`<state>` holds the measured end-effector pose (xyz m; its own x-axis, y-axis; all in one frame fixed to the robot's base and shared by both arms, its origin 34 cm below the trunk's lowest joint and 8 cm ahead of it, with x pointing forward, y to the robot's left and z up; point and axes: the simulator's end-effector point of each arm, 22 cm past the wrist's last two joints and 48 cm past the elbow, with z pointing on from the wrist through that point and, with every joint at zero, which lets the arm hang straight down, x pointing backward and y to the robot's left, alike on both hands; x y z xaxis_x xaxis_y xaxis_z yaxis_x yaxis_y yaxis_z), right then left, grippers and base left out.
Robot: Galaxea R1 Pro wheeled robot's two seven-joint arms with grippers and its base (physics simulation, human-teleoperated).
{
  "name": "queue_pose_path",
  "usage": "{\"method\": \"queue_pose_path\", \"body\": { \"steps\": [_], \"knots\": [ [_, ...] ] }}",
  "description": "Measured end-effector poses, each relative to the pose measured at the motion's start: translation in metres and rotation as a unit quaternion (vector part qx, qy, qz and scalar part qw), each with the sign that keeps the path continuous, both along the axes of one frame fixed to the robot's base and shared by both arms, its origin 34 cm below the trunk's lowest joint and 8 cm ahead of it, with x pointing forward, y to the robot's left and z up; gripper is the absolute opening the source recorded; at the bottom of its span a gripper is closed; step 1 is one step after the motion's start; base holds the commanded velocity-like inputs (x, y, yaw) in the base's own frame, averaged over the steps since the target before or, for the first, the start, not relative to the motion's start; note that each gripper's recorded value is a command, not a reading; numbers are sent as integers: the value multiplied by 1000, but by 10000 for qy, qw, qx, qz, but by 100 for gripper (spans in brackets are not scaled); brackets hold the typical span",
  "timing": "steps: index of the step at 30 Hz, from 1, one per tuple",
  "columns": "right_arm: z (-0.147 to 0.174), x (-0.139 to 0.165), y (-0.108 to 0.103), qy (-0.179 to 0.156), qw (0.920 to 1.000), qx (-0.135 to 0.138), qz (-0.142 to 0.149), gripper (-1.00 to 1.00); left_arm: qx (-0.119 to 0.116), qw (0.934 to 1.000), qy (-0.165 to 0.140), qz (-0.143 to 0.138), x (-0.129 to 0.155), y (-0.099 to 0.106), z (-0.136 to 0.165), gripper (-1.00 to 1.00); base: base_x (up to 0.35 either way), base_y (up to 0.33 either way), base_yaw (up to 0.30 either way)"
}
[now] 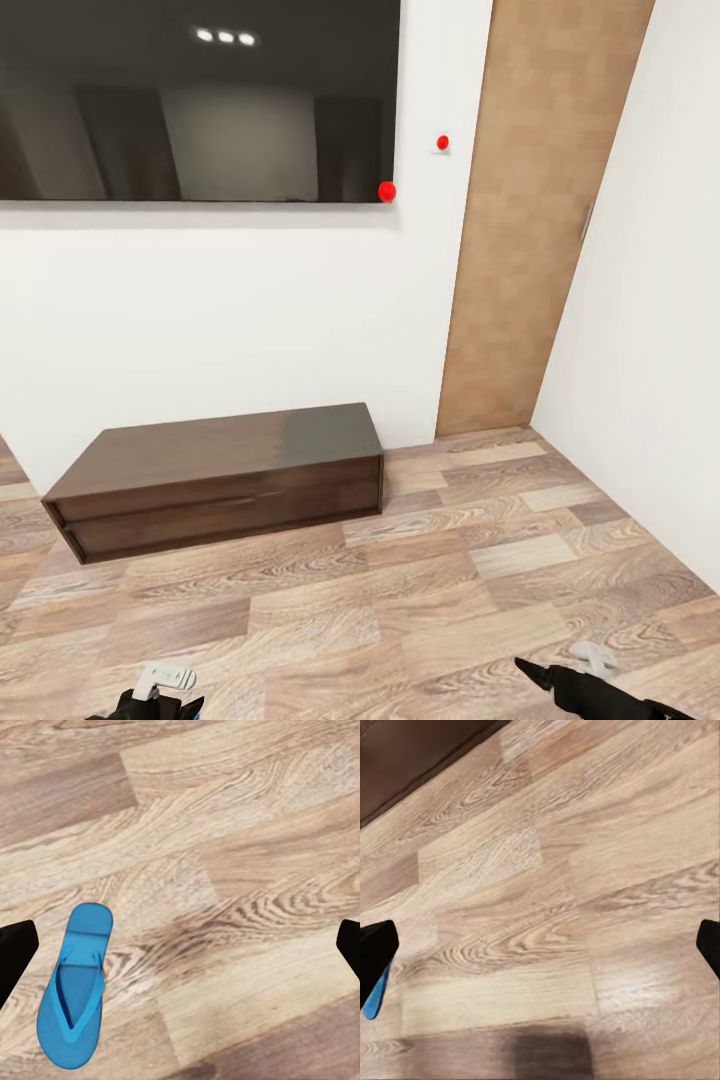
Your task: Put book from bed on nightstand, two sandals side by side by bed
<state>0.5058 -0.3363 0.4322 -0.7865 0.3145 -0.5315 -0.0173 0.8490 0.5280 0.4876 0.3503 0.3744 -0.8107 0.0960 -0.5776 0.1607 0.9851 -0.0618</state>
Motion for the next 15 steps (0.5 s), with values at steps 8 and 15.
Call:
{"method": "queue_pose_path", "body": {
  "steps": [8,15],
  "knots": [
    [30,-15,59,27,9809,1885,489,100,-1,10000,-2,-1,-4,0,-17,100,0,0,0],
    [19,-20,64,85,9772,2062,503,100,30,10000,-14,26,-6,5,-31,100,0,0,0]
  ]
}}
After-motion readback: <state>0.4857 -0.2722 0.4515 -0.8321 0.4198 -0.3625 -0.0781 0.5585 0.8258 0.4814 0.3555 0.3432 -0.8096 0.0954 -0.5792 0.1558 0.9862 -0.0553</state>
